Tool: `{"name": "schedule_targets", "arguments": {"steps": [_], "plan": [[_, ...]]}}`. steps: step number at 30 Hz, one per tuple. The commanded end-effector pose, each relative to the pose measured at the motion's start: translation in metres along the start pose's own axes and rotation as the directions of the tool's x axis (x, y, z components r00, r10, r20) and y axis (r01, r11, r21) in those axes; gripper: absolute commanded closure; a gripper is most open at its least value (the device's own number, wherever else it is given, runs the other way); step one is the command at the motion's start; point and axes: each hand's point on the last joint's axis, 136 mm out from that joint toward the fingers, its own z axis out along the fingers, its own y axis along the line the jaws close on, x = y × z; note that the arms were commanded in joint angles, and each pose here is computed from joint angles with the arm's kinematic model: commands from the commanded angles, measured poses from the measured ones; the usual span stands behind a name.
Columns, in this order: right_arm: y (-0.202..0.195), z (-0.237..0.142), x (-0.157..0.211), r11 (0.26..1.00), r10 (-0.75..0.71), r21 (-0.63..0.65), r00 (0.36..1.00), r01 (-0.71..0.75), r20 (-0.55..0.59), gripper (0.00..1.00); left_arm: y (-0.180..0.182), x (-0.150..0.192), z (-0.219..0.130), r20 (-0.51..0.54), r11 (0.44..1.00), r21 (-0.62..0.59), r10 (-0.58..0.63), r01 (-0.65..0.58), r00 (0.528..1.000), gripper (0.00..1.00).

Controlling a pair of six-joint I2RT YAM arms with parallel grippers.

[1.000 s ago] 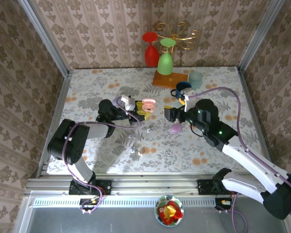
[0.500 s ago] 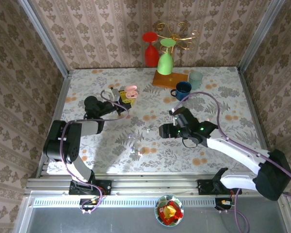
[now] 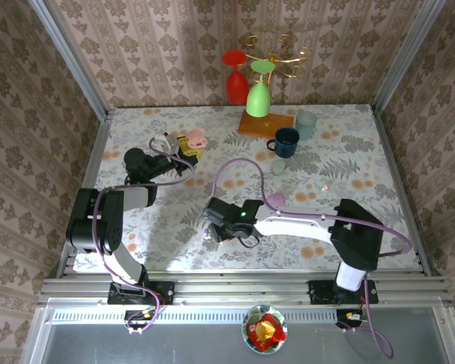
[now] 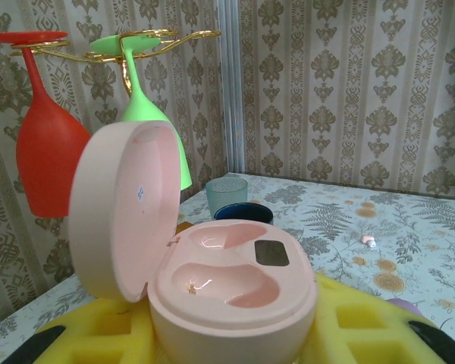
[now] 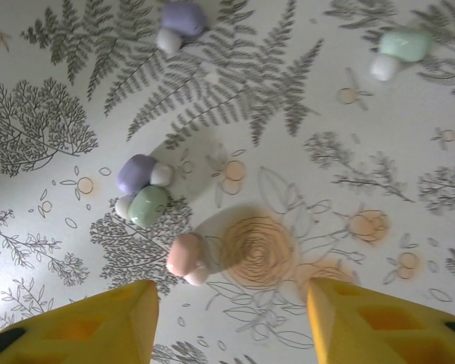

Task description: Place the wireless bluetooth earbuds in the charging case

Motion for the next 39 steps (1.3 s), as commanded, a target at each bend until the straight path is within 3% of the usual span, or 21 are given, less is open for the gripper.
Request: {"name": "schedule_targets", "arguments": {"steps": [1,7,23,31,39], "plan": [[-0.001,0.004,0.003,0.993,-0.042,0.108,0.999,0.044,-0.02,0.47,-0.004,-0.013,-0.003,0.024,0.998,0.024,0.057,-0.057,0.998,0.72],[0.017,0.021,0.009,0.983,-0.111,0.139,0.99,0.122,-0.085,0.53,-0.002,-0.014,-0.006,0.024,0.998,0.017,0.063,-0.063,0.998,0.72],[0.015,0.049,0.016,0.96,-0.164,0.201,0.973,0.195,-0.16,0.64,-0.004,-0.013,-0.009,0.021,0.998,0.022,0.063,-0.064,0.998,0.72],[0.015,0.052,0.018,0.956,-0.184,0.195,0.966,0.219,-0.18,0.8,-0.005,-0.013,-0.01,0.02,0.998,0.023,0.06,-0.06,0.998,0.72],[-0.025,0.037,0.023,0.937,-0.198,0.243,0.956,0.249,-0.216,0.83,-0.005,-0.014,-0.012,0.021,0.998,0.017,0.058,-0.059,0.998,0.72]]}}
